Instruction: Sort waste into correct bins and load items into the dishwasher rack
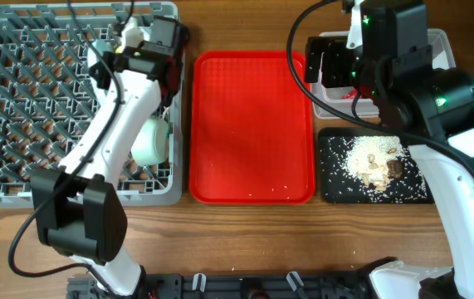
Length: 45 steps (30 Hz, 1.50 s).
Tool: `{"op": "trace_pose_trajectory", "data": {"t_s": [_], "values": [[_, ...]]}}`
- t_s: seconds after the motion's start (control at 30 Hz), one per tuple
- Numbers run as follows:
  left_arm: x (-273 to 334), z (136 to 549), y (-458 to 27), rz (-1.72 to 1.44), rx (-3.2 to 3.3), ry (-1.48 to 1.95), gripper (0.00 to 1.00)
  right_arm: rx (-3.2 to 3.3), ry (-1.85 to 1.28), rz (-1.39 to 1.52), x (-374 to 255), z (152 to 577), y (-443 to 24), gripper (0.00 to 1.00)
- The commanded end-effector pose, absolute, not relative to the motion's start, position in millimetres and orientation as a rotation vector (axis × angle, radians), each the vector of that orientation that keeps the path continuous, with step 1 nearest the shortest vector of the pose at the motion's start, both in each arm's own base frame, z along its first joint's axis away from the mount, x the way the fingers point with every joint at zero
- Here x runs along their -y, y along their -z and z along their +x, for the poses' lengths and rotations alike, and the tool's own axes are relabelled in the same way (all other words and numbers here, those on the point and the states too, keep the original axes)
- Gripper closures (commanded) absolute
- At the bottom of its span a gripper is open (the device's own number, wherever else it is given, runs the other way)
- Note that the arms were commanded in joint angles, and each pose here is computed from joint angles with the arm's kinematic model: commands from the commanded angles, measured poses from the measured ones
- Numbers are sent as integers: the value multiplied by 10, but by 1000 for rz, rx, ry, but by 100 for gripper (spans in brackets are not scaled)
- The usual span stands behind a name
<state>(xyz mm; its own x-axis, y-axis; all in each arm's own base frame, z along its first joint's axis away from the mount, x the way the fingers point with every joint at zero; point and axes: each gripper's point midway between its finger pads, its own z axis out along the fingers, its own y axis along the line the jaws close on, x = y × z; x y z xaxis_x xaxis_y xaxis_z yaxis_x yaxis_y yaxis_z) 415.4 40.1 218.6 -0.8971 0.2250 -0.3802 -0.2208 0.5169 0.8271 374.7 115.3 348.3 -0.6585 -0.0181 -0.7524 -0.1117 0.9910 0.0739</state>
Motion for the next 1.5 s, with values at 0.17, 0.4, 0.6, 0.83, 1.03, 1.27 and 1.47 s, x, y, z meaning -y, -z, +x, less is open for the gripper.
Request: {"op": "trace_pose_trajectory", "data": {"t_s": [0.17, 0.4, 0.6, 0.83, 1.03, 1.27, 1.47], "values": [[217, 4173, -1715, 176, -2511, -981, 14, -2294, -140, -99, -1161, 3776, -3451, 0], [185, 4264, -2022, -131, -2402, -764, 0, -2294, -140, -100, -1161, 3776, -3451, 0], [478, 4422, -2594, -433, -2291, 101, 0, -2294, -140, -99, -1161, 3776, -3451, 0], [186, 4431, -2750, -558, -2252, 352, 0, -2294, -141, -100, -1161, 3776, -3451, 0], [110, 4422, -2736, -580, -2252, 340, 0, -2294, -140, -99, -1161, 3777, -3451, 0], [110, 4422, -2737, -580, -2252, 341, 0, -2294, -140, -100, -1161, 3776, -3451, 0], [110, 4422, -2736, -580, -2252, 340, 0, -2304, -137, -100, -1169, 3798, -3412, 0]]}}
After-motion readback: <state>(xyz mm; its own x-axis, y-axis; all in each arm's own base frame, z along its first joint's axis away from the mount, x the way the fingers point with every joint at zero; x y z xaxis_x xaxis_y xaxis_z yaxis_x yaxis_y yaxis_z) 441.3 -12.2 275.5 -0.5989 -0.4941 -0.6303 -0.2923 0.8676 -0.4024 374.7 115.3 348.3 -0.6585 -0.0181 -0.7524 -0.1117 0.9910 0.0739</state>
